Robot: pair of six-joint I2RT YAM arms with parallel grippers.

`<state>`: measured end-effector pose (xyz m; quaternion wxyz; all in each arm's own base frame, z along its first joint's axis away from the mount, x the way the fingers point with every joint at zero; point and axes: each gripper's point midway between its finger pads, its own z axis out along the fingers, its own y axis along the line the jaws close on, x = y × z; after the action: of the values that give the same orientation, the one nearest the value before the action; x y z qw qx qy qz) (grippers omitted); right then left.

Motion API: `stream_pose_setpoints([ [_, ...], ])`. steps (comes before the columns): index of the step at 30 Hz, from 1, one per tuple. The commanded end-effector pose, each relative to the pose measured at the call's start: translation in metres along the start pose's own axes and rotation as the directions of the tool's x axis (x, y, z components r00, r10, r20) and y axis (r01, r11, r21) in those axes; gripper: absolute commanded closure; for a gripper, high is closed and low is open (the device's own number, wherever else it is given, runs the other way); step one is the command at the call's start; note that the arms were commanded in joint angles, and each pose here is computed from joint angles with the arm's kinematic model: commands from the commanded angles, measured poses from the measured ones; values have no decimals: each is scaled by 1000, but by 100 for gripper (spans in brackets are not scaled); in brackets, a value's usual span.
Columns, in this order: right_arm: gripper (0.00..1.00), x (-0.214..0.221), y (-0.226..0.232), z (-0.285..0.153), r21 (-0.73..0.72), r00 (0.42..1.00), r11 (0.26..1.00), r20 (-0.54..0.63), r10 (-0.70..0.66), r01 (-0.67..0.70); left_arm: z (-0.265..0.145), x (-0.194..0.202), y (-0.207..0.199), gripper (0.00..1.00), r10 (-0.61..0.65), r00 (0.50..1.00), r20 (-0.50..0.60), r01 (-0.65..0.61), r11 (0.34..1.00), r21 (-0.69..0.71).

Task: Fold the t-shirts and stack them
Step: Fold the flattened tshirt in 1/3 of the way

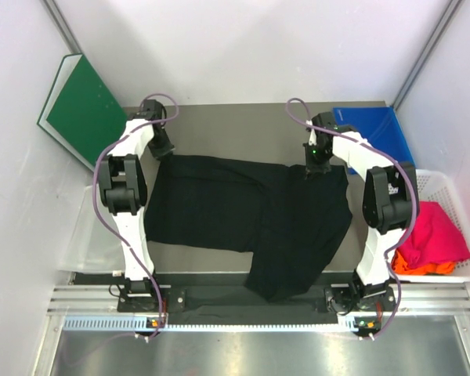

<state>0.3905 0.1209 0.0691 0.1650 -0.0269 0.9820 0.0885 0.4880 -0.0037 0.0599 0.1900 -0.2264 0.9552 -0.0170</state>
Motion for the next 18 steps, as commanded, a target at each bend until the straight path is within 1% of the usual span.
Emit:
stream_pose_setpoints([
  [1, 89, -20, -6, -6, -15, 999, 1000, 43, 1, -1, -8, -14, -5, 100, 16, 999, 36, -17, 1000, 2],
  [3, 89, -21, -7, -6, -18, 999, 1000, 43, 4, -3, -12, -17, -2, 100, 21, 999, 49, -20, 1000, -11],
  [6, 89, -20, -9, -4, -15, 999, 1000, 35, 2, -1, -29, -28, 0, 100, 29, 994, 101, -27, 999, -22],
  [11, 88, -16, -10, 0, -18, 1000, 1000, 16, 2, -2, -73, -45, 7, 100, 76, 974, 212, -67, 997, -47],
  [12, 88, -15, -11, 1, -15, 1000, 1000, 12, 1, -1, -79, -47, 12, 100, 104, 967, 231, -90, 993, -73],
  [14, 88, -14, -11, 2, -17, 1000, 1000, 5, 0, 0, -88, -40, 24, 100, 126, 965, 232, -103, 988, -111],
  [15, 88, -15, -12, 2, -15, 1000, 1000, 7, 0, 0, -85, -22, 21, 100, 167, 966, 195, -143, 981, -132],
  [16, 88, -16, -12, 1, -16, 1000, 1000, 7, 0, 0, -90, -18, 28, 99, 168, 966, 195, -137, 977, -163],
  [17, 87, -14, -13, 3, -15, 1000, 1000, 0, -1, 1, -88, -8, 33, 98, 167, 971, 168, -137, 974, -179],
  [18, 87, -16, -13, 3, -14, 1000, 1000, 0, 1, -1, -80, 12, 42, 96, 155, 981, 113, -130, 971, -198],
])
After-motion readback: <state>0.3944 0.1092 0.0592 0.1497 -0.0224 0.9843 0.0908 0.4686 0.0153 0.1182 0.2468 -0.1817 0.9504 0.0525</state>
